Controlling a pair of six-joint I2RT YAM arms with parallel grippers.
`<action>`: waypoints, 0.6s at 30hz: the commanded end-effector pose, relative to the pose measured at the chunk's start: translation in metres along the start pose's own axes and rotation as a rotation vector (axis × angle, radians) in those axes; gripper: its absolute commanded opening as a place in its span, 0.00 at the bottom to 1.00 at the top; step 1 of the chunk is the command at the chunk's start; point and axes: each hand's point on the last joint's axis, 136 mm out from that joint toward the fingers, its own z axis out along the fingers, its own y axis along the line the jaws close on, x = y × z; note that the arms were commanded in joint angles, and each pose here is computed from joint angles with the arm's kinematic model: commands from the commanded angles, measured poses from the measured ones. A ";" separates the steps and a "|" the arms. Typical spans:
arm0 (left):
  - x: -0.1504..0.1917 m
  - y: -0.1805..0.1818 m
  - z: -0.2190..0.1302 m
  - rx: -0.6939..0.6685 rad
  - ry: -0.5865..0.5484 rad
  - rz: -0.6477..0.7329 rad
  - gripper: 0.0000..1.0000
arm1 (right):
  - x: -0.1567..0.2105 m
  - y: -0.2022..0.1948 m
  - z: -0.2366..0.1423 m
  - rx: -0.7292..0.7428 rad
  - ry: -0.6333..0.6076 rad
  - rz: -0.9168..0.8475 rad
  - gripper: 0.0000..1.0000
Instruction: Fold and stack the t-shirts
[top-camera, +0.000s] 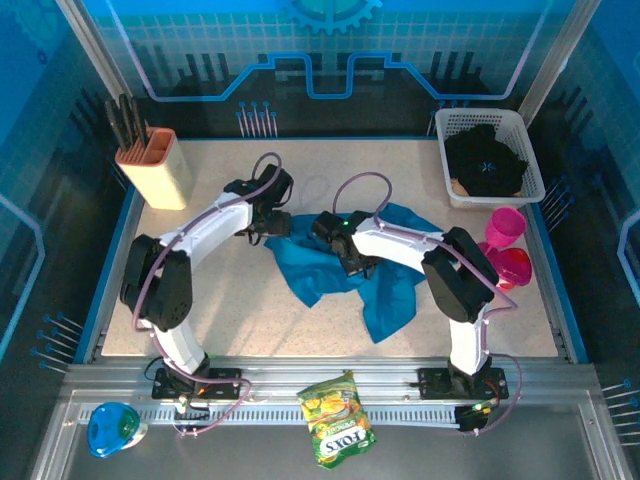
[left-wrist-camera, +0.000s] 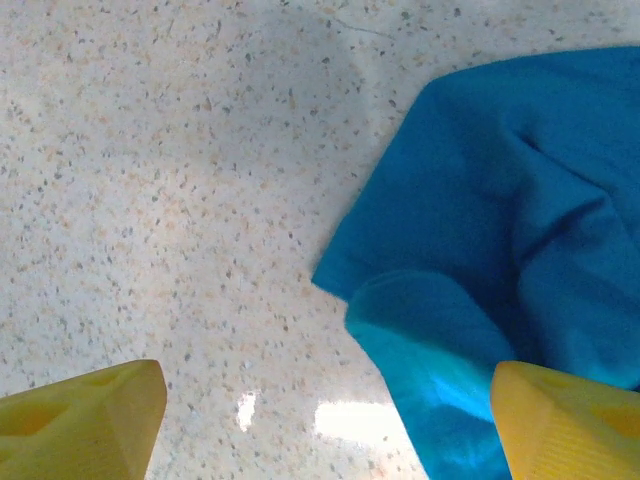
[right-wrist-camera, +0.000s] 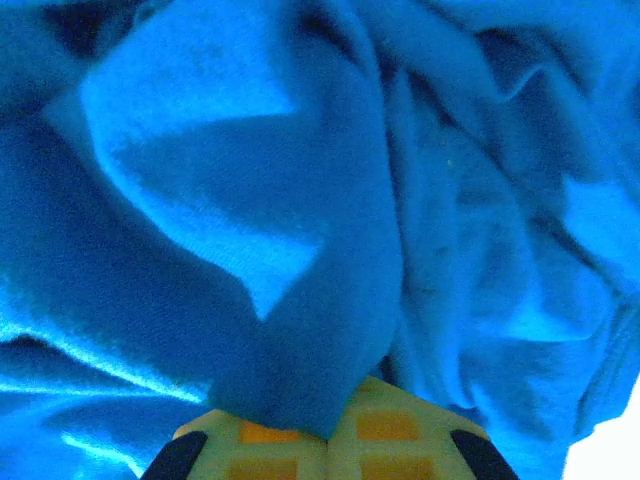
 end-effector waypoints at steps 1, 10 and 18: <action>0.032 -0.006 -0.028 0.077 0.014 -0.055 0.83 | -0.013 -0.020 -0.001 0.044 -0.014 0.012 0.00; 0.148 -0.068 -0.033 0.348 0.200 -0.155 0.71 | -0.032 -0.007 0.004 -0.128 -0.012 0.056 0.00; 0.172 -0.114 -0.013 0.347 0.251 -0.173 0.65 | -0.024 -0.001 -0.005 -0.205 -0.005 0.069 0.17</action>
